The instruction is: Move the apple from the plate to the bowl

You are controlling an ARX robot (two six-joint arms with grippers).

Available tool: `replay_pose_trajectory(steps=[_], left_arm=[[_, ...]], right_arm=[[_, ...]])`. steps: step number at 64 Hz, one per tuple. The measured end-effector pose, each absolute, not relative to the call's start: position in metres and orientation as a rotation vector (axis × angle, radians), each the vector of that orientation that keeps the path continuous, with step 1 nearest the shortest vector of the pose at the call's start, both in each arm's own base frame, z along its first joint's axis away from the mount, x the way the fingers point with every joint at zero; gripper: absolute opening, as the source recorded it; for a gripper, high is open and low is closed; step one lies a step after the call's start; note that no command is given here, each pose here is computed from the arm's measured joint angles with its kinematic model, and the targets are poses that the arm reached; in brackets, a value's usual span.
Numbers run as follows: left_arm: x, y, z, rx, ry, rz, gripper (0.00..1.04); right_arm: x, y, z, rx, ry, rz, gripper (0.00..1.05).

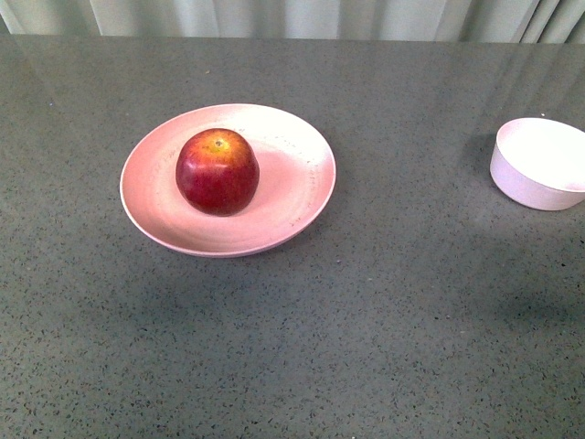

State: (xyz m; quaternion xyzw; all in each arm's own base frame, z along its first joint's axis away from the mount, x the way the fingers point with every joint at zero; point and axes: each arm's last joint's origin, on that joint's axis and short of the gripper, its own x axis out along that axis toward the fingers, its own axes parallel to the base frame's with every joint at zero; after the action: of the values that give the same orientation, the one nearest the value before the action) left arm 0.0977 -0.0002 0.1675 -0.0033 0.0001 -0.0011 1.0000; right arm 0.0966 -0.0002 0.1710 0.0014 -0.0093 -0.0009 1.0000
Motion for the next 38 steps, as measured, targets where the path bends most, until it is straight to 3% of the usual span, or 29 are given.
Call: replay_pose_trajectory(steps=[38], left_arm=[[0.0977, -0.0002, 0.1675, -0.007, 0.0, -0.002, 0.96]], right_arm=[[0.0966, -0.0002, 0.171, 0.003, -0.019, -0.002, 0.96]])
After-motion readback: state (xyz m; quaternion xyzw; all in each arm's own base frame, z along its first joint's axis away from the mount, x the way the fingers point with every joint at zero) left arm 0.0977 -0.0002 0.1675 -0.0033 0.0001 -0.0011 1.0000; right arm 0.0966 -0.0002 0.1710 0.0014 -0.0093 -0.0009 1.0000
